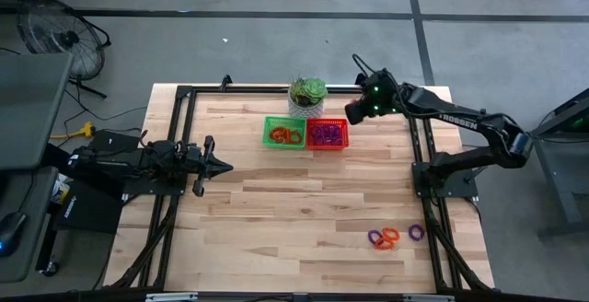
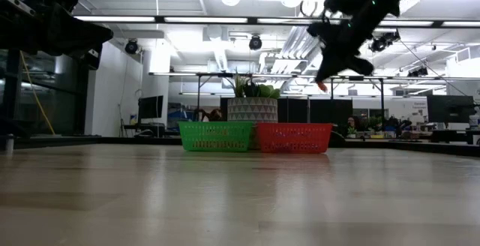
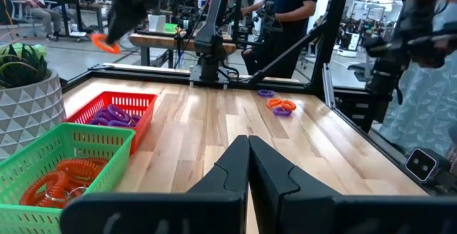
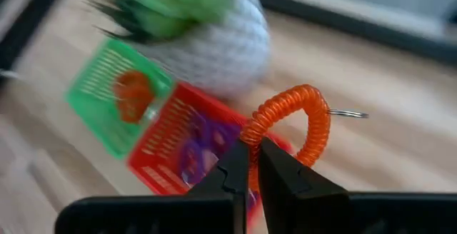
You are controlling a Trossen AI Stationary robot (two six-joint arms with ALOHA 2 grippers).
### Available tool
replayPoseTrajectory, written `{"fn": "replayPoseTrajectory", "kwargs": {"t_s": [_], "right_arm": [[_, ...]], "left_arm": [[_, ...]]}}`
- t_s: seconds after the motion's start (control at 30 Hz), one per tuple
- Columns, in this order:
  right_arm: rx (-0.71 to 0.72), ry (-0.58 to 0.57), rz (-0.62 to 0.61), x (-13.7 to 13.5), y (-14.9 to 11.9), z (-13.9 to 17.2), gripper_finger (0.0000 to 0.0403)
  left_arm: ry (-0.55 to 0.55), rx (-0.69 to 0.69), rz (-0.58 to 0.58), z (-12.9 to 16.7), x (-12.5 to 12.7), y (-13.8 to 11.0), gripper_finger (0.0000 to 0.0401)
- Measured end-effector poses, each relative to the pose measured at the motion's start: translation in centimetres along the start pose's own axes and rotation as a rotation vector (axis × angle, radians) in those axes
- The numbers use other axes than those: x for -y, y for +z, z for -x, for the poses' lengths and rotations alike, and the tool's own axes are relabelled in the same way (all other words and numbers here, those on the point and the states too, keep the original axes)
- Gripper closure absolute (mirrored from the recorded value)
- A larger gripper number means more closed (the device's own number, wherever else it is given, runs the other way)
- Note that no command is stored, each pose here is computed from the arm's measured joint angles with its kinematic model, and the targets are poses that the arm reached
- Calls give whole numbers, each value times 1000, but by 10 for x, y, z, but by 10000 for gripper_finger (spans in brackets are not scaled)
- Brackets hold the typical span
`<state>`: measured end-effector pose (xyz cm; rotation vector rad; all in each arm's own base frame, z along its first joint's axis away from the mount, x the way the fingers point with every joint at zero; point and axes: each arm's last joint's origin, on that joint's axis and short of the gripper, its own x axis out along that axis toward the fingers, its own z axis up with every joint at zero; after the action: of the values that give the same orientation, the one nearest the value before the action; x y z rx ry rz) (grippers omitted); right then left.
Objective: Sort spring keychains
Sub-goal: Put the orange spring keychain into the green bin
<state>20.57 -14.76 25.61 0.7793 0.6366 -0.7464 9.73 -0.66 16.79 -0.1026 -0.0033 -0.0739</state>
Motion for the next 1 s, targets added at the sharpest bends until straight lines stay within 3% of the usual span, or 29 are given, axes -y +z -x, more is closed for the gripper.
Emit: {"fn": "replayPoseTrajectory", "kwargs": {"t_s": [0.2, 0.43, 0.67, 0.8, 1.0], "right_arm": [[96, 79, 206, -26, 21, 6, 390], [103, 158, 464, -64, 42, -12, 390], [24, 369, 735, -112, 47, -44, 389], [-28, 455, 817, -135, 46, -65, 389], [-94, 467, 862, -152, 44, -94, 389]], "left_arm": [[0, 0, 0, 0, 0, 0, 401], [1, 0, 0, 0, 0, 0, 401], [0, 0, 0, 0, 0, 0, 401], [0, 0, 0, 0, 0, 0, 401], [0, 0, 0, 0, 0, 0, 401]]}}
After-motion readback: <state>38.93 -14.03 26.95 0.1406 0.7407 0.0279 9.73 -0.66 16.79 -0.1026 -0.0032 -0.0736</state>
